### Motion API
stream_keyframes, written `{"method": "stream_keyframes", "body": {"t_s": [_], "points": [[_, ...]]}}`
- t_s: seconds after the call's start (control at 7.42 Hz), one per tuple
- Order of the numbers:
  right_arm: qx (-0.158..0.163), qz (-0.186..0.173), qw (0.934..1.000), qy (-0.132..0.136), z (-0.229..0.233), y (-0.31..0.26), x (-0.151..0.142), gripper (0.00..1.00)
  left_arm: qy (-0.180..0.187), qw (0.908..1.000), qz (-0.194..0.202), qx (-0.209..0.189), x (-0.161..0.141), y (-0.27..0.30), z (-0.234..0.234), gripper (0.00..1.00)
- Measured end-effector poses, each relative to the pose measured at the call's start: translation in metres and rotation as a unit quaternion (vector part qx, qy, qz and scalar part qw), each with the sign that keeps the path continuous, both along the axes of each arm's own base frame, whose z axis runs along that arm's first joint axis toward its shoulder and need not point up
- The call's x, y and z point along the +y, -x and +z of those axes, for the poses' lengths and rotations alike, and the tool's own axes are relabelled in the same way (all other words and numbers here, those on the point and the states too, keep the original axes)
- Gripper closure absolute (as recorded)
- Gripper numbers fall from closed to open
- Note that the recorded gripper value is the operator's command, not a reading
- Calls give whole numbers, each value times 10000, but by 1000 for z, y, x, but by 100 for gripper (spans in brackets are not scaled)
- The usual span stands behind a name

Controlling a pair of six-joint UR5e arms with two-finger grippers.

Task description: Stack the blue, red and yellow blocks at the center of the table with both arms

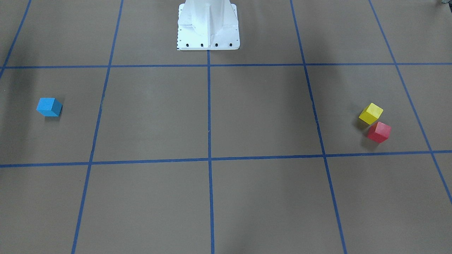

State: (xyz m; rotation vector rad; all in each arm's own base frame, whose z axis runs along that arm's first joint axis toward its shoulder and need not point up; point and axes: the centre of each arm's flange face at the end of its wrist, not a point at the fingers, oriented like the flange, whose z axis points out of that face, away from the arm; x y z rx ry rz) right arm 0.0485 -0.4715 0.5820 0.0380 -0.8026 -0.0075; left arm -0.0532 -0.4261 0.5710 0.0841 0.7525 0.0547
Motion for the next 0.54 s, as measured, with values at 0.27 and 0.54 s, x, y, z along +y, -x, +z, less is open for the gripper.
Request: {"method": "stream_keyframes", "body": {"t_s": [0.27, 0.54], "points": [[5, 6, 10000, 14, 1, 0, 0, 0, 261, 9997, -12, -4, 9, 0, 23, 0], [-2, 7, 10000, 13, 1, 0, 1, 0, 331, 9994, -13, 16, 12, 0, 30, 0]]}}
